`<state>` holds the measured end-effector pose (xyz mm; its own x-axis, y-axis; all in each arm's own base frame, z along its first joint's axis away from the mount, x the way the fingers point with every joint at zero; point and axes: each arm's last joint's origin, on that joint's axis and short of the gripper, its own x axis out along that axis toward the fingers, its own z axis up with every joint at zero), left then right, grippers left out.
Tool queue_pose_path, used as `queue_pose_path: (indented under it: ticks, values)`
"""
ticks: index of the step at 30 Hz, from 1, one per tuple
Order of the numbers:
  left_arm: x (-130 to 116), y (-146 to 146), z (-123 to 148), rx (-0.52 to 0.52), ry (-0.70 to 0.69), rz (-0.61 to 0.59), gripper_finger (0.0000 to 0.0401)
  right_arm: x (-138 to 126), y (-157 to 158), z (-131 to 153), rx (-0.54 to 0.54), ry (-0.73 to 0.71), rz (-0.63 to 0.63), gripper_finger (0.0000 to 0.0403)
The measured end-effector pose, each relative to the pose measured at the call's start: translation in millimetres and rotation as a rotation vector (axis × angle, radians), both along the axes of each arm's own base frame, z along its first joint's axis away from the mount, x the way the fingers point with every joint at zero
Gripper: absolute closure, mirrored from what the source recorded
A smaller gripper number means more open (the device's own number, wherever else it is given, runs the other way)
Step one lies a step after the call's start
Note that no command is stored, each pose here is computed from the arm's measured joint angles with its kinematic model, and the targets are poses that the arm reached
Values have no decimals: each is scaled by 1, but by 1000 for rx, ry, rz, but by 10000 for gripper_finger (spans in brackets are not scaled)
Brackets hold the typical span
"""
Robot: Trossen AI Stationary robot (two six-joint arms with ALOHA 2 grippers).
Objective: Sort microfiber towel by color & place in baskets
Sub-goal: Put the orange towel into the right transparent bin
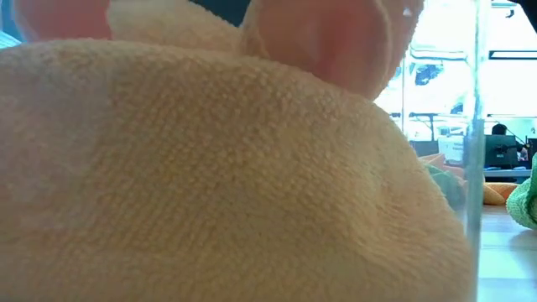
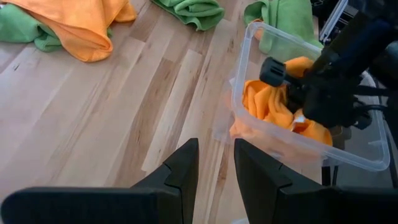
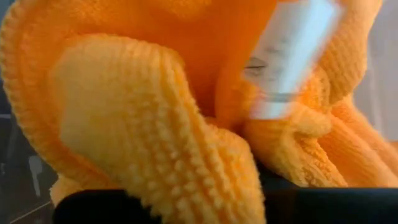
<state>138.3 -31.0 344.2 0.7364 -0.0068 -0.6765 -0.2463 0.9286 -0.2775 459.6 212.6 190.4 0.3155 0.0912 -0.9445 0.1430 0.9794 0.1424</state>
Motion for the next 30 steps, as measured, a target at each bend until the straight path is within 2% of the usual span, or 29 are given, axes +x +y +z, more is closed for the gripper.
queue_pose_path:
  ticks: [4, 9, 16, 22, 30]
  values:
    - [0, 0, 0, 0, 0, 0, 311, 1, 1, -12, 2, 38, 6, 403]
    - [0, 0, 0, 0, 0, 0, 311, 1, 2, -13, 8, 36, 0, 395]
    - [0, 0, 0, 1, 1, 0, 311, 2, 2, -12, 37, 32, -47, 362]
    - [0, 0, 0, 3, 1, -3, 311, 3, 2, 10, 21, -1, -49, 324]
    - [0, 0, 0, 10, 6, -7, 311, -8, -4, 47, 2, -54, -89, 300]
